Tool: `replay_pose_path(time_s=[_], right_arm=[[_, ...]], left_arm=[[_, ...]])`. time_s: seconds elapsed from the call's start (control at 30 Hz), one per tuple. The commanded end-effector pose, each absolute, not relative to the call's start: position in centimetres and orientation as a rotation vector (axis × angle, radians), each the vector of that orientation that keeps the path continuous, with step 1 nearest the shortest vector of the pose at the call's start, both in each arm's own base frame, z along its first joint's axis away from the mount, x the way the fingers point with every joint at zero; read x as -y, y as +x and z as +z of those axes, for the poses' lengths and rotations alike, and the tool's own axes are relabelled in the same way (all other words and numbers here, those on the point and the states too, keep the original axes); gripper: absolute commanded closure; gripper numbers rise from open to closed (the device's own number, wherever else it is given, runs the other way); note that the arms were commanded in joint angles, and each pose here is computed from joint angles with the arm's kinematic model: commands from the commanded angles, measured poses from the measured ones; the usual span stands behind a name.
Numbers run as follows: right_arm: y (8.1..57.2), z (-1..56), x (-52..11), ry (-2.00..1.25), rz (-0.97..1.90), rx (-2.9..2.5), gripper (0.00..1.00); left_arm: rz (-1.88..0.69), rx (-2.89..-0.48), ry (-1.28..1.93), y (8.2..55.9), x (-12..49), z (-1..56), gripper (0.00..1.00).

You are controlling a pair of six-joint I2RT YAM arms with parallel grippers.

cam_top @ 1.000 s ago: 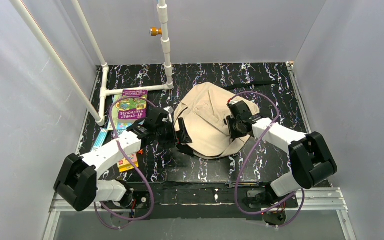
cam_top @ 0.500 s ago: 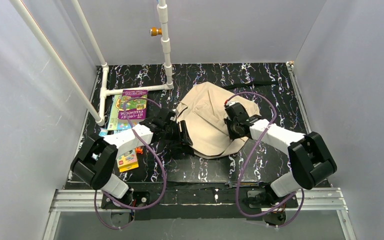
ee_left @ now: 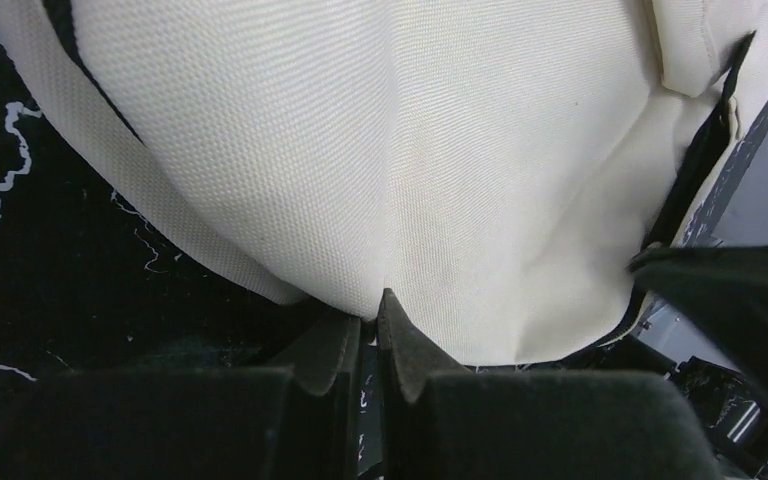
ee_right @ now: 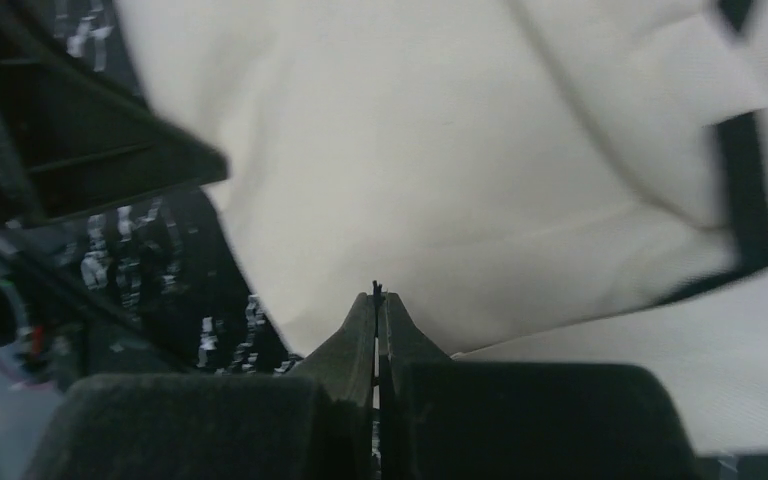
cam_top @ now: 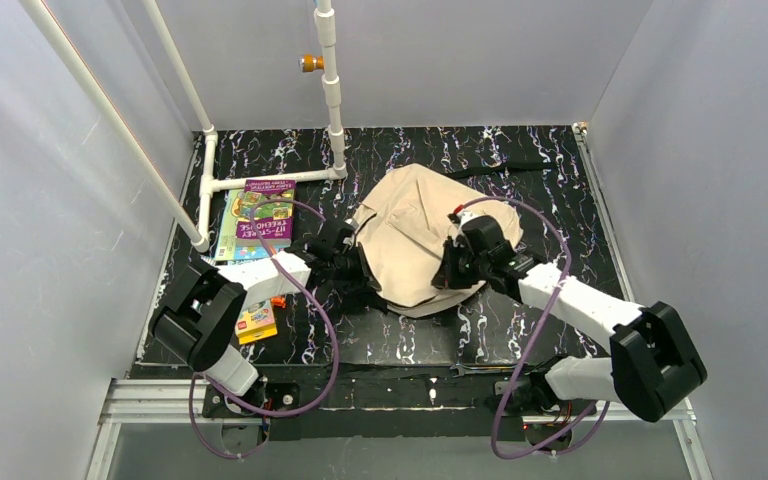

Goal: Pack the student bag
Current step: Unzip the student bag at the center of the board.

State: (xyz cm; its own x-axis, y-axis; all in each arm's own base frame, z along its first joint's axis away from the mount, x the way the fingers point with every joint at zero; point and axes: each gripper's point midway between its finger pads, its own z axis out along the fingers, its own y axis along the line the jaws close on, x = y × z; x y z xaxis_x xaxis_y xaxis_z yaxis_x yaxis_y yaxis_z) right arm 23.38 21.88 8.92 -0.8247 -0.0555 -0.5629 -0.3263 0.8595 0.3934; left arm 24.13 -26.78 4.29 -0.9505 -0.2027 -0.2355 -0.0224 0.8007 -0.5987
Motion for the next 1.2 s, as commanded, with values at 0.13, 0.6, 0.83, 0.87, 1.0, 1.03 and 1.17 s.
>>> replay_pose_path(time_s=[0.13,0.6,0.83,0.87,1.0,1.03,1.17], right_arm=[[19.7,16.1,-32.2,-0.264,1.498,-2.243,0.99],[21.7,13.3,-26.3,-0.24,0.972,-2.358,0.99],[21.2,10.0,-19.0,0.012,0.58,-2.667,0.16],[21.2,10.1,-18.1,0.039,0.544,-2.669,0.12],[20.6,10.3,-13.4,0.265,0.361,-2.674,0.09],[20.3,10.2,-12.7,0.334,0.388,-2.671,0.1],[19.6,10.0,-12.8,0.474,0.634,-2.634,0.11]], left_arm=[[-0.94,-2.572,-0.199,25.1,29.3,7.6,1.0],[-0.907,-2.191,0.301,20.1,25.7,18.0,0.03],[-1.176,-2.272,0.08,21.0,30.8,18.7,0.05],[-1.2,-2.303,0.083,21.4,31.9,18.8,0.09],[-1.259,-2.447,0.184,20.9,36.0,16.9,0.2],[-1.247,-2.478,0.215,20.7,36.7,16.3,0.22],[-1.097,-2.533,0.378,19.7,38.7,14.4,0.23]])
